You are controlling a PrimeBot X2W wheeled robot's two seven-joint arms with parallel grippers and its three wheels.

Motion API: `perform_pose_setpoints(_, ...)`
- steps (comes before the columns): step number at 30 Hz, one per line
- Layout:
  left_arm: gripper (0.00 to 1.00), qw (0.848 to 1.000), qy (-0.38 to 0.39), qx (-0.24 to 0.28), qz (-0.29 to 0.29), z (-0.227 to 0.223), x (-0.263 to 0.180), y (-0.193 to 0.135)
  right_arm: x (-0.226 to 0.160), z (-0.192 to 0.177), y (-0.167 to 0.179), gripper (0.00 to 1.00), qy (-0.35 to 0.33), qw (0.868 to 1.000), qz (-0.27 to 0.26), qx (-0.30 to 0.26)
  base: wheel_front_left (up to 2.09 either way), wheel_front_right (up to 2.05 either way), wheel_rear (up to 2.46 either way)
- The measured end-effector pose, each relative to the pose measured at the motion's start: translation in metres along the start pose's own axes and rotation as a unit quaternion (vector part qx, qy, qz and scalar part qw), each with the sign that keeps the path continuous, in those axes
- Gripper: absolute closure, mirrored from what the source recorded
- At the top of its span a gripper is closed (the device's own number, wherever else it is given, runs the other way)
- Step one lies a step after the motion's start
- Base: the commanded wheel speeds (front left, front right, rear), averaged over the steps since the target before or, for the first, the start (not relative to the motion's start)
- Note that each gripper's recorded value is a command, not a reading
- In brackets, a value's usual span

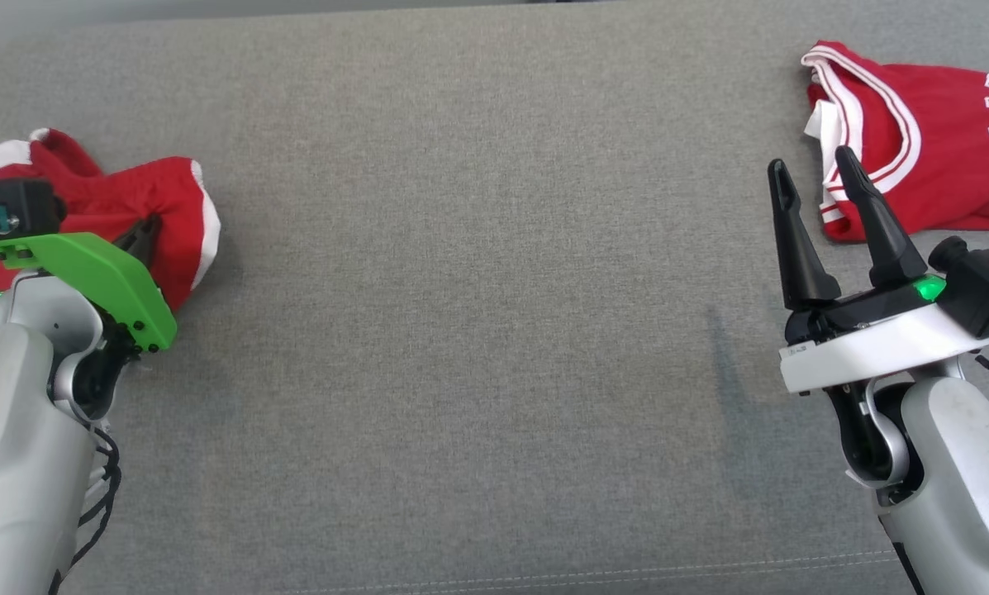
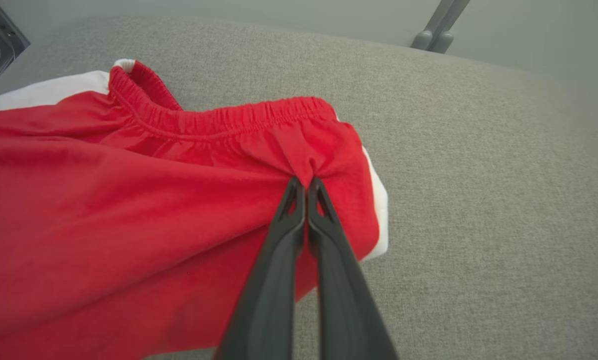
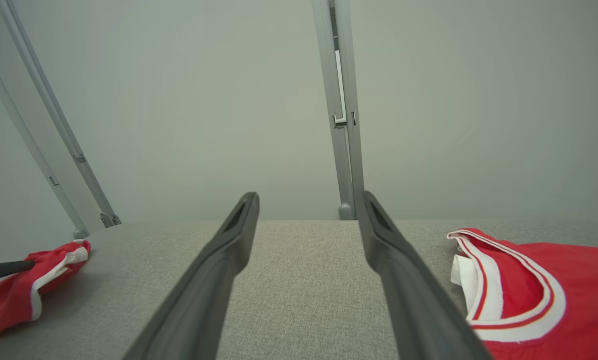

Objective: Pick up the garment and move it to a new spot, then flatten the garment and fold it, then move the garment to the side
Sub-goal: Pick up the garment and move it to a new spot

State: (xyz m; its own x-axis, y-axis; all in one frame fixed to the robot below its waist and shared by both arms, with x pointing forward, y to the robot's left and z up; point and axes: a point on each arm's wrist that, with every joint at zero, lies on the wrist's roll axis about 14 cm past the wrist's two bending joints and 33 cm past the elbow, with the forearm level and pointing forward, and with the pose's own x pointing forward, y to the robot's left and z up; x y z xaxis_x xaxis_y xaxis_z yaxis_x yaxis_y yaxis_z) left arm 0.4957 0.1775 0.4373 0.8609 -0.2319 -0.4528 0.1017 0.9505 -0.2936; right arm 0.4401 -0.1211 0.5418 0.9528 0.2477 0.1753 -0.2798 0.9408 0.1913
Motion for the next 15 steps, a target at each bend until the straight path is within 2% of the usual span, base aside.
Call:
perform_pose_setpoints(7,1.00,0.996,-0.044,0.032,-0.071,0.026,-0.011,-0.059,-0.022,0.021,-0.001,0.00,-0.019,1.000,-0.013,-0.007,0.00,0.00,0.00)
perform_pose_setpoints(15,1.00,0.976,-0.045,0.062,-0.205,0.016,-0.018,-0.172,-0.051,0.042,-0.020,0.00,-0.037,0.998,-0.053,-0.022,0.00,0.00,0.00)
